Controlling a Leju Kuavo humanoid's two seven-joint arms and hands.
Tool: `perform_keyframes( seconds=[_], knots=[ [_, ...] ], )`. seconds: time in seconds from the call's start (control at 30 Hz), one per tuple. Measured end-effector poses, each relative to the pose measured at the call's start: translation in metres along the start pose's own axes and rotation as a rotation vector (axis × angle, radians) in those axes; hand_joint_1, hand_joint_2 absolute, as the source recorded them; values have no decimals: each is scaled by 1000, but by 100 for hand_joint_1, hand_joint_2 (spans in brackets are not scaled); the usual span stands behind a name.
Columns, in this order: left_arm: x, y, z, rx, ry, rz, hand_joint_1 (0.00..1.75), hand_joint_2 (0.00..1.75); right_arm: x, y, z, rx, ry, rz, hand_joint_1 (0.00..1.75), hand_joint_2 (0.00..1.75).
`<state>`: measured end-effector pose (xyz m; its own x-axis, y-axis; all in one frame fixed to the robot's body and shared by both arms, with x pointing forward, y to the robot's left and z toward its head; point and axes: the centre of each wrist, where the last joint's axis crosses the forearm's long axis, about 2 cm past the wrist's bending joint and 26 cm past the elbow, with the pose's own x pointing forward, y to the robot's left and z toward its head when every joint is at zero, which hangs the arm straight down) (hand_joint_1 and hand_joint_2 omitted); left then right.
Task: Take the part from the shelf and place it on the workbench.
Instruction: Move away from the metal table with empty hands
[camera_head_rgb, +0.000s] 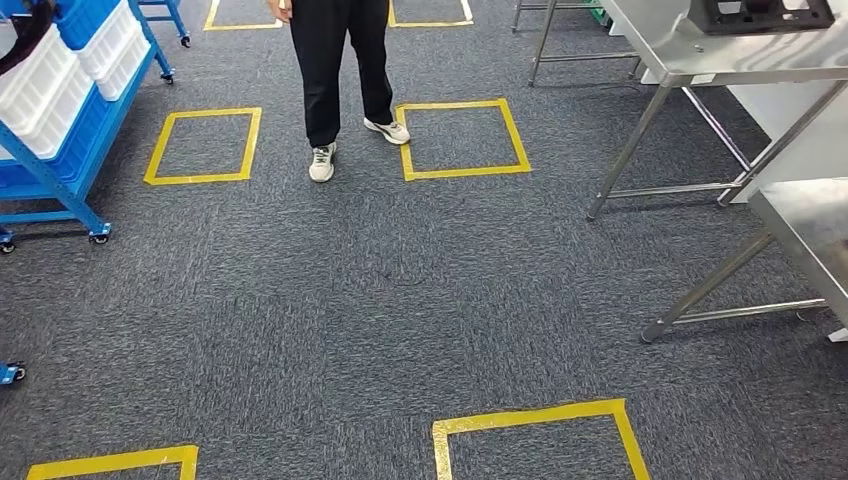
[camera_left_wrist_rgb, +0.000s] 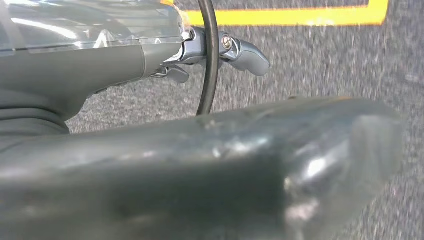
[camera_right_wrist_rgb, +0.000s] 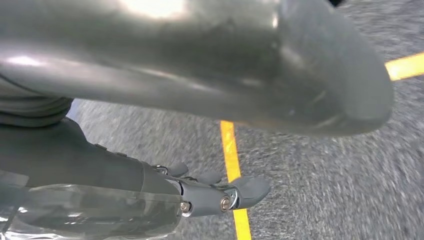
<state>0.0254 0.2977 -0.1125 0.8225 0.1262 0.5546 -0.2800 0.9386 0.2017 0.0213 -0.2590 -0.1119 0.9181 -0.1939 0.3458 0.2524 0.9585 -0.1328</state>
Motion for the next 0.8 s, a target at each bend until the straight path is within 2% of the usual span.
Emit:
perform_keyframes(
  seconds=[0.2,0.8],
  knots=[
    [1,1,0,1,-3,-8,0,0,-2,0,1,6,22,66,0,0],
    [1,1,-1,-3,-8,-17,0,0,-1,3,1,12,22,117,0,0]
  ],
)
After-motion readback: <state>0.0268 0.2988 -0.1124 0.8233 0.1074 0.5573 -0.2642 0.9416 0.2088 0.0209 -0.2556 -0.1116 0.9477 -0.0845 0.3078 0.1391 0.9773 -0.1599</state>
